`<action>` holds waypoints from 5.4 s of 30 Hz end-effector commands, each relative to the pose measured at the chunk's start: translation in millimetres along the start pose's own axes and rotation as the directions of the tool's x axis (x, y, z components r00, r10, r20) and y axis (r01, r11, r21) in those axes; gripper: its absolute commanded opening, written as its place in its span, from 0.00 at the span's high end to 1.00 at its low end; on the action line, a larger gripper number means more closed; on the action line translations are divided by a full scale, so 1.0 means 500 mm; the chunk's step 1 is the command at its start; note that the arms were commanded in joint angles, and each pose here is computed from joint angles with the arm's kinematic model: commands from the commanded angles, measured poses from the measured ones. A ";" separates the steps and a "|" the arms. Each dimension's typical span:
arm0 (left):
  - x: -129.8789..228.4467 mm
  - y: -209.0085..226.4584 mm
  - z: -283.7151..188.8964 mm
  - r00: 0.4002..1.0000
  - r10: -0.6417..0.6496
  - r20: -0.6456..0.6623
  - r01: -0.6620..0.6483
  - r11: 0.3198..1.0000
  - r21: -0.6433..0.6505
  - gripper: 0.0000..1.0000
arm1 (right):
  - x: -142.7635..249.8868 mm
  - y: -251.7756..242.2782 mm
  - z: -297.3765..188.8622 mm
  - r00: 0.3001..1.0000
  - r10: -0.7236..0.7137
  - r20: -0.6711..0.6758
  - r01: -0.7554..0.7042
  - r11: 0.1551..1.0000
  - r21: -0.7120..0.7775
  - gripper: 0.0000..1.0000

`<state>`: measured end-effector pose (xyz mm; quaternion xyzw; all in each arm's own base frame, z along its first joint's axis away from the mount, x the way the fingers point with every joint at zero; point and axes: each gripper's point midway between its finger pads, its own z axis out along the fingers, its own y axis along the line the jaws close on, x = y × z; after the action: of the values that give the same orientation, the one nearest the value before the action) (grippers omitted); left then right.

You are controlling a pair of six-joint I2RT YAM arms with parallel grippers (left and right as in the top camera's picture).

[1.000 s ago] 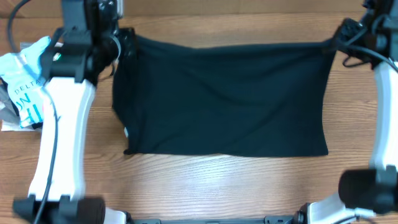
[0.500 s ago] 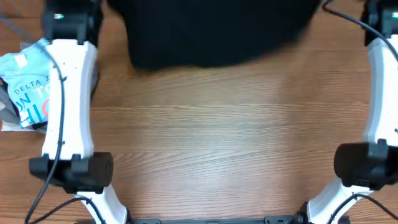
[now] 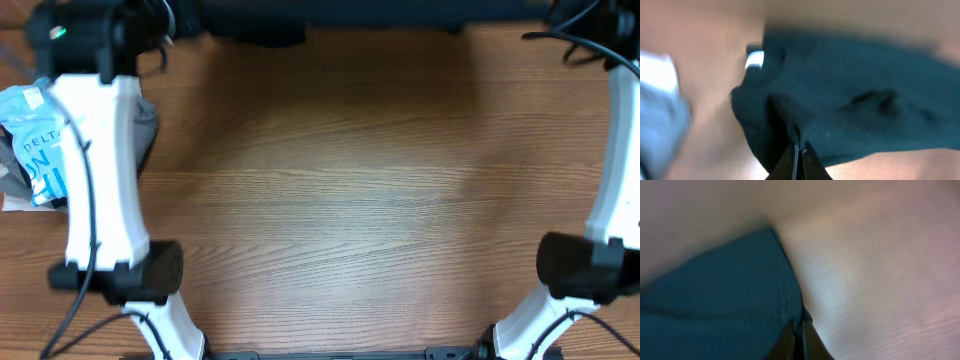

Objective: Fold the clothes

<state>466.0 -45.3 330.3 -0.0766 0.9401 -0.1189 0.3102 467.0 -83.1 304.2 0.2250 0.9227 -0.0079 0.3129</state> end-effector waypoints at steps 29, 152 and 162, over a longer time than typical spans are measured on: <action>0.665 0.126 0.094 0.751 -0.198 -0.630 0.049 0.968 -0.246 0.96 | 0.611 -0.244 0.137 0.678 0.335 -0.654 -0.135 0.931 0.338 0.96; 0.636 0.386 0.252 0.926 -0.238 -0.294 -0.015 0.753 -0.658 0.39 | 0.636 -0.126 0.251 0.815 0.182 -0.550 -0.263 0.962 -0.071 0.32; 0.643 0.386 0.249 0.919 -0.243 -0.309 -0.022 0.754 -0.656 0.43 | 0.629 -0.107 0.270 0.857 0.174 -0.485 -0.203 0.979 -0.008 0.82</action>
<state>282.0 43.4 7.9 -0.2205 0.9554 0.1708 0.0970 304.2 -12.9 10.2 0.2710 0.9492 0.1389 0.0797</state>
